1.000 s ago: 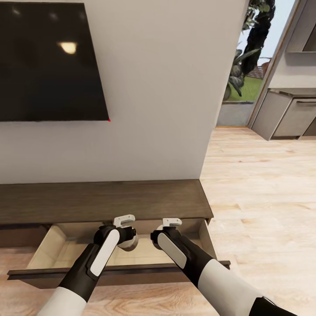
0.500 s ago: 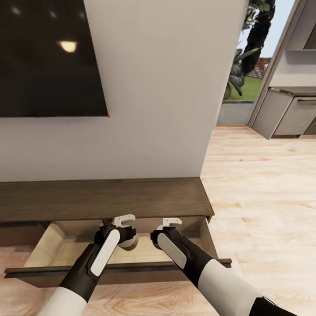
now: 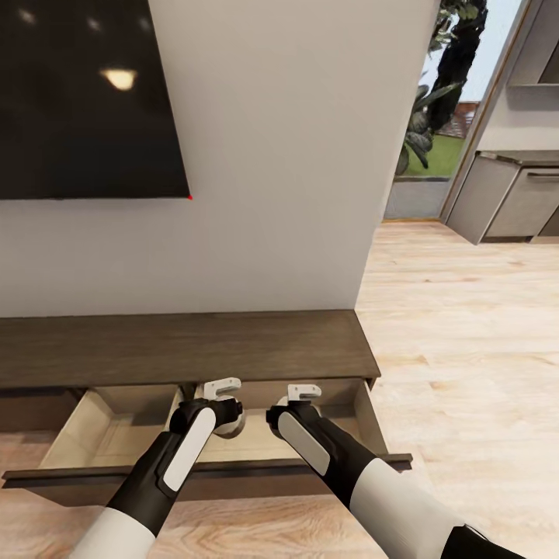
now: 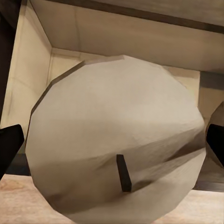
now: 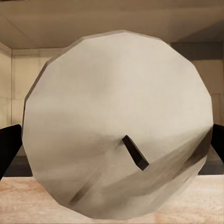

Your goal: Place each of the two pumpkins and all three candles from the living room inside a cabinet in the living room (use any cabinet), then make sure every cabinet is closed, and position the cauldron so it is next to a table in the living room.

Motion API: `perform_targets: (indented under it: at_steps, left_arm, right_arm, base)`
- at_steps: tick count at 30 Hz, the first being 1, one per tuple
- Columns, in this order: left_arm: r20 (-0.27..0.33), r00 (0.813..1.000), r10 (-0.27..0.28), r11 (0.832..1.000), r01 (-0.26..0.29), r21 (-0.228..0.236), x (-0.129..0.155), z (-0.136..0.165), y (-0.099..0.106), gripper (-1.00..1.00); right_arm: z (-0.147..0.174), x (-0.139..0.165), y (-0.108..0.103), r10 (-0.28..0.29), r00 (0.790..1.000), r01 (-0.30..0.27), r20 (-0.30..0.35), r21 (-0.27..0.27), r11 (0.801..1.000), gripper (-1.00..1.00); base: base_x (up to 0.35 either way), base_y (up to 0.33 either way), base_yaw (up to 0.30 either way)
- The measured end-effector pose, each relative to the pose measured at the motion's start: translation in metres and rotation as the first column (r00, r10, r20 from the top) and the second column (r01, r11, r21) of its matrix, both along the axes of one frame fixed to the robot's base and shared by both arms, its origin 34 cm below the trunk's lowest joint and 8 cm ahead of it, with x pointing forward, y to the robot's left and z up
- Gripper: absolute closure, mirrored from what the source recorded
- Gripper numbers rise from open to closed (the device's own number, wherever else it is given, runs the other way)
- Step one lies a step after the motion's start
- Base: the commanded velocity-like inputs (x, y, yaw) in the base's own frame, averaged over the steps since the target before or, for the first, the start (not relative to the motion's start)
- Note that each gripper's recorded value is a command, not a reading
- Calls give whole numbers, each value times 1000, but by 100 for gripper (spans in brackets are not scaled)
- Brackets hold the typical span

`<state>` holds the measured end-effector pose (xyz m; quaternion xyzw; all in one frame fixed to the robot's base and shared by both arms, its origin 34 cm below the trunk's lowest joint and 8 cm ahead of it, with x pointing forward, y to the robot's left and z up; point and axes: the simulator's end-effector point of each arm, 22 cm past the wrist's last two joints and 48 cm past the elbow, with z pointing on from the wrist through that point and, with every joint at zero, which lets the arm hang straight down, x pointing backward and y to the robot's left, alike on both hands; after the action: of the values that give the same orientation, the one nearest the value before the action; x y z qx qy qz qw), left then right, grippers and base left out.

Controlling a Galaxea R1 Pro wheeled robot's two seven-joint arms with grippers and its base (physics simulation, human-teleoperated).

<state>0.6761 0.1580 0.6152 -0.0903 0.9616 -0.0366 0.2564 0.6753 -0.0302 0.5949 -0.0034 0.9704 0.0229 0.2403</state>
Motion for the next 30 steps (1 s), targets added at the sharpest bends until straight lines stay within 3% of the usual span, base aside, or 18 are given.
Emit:
perform_targets:
  at_steps: [30]
  left_arm:
    - [30,999,18,1000,-18,0,-2,-55,2,100]
  right_arm:
    - [-58,-6,0,-4,1000,4,8,-1,1000,100]
  base:
    - [0,0,0]
